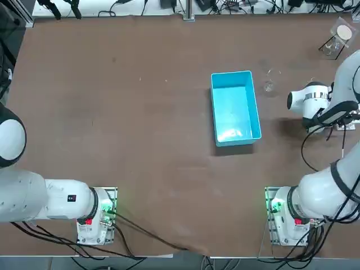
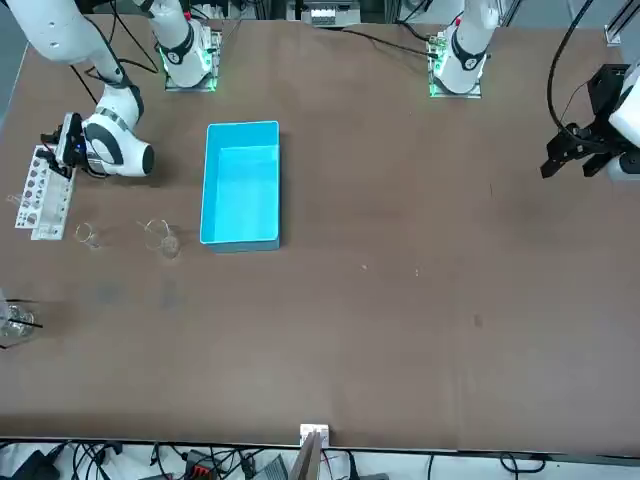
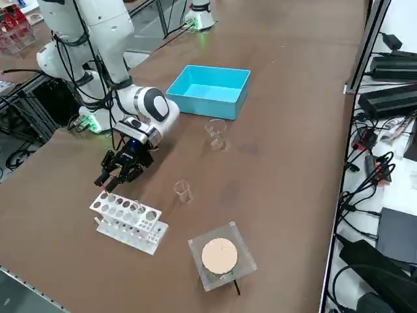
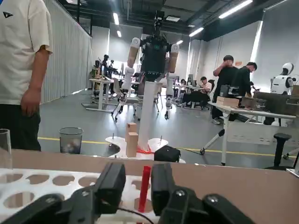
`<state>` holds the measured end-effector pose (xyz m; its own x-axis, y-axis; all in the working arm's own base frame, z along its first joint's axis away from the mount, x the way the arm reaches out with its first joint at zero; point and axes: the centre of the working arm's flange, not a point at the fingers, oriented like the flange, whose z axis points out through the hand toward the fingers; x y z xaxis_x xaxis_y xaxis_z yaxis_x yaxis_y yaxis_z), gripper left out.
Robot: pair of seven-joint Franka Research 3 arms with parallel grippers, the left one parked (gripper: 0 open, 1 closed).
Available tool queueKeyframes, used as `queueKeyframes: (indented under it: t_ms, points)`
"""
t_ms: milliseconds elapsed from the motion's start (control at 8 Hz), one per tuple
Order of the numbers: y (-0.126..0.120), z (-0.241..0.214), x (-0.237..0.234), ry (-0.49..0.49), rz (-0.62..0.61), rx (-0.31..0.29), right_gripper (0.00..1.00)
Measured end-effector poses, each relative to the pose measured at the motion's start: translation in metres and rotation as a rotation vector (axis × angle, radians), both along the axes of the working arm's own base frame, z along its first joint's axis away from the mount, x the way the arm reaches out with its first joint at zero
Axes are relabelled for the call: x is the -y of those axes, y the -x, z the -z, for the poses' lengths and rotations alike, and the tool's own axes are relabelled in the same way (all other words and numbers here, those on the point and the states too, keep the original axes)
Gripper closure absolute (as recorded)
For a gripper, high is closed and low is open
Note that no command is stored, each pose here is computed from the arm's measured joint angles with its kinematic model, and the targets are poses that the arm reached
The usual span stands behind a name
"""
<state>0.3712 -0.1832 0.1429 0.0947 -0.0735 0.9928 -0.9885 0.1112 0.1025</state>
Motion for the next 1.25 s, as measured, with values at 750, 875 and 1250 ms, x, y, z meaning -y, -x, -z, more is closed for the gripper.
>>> queueKeyframes:
  t_ms: [750, 875, 1250]
  points:
    - [0.0019, 0.0042, -0.0003, 0.000, -0.001, -0.003, 0.94]
    - [0.0019, 0.0041, -0.0003, 0.000, -0.001, -0.003, 0.96]
    - [0.0018, 0.0036, 0.0002, 0.005, -0.001, -0.003, 0.97]
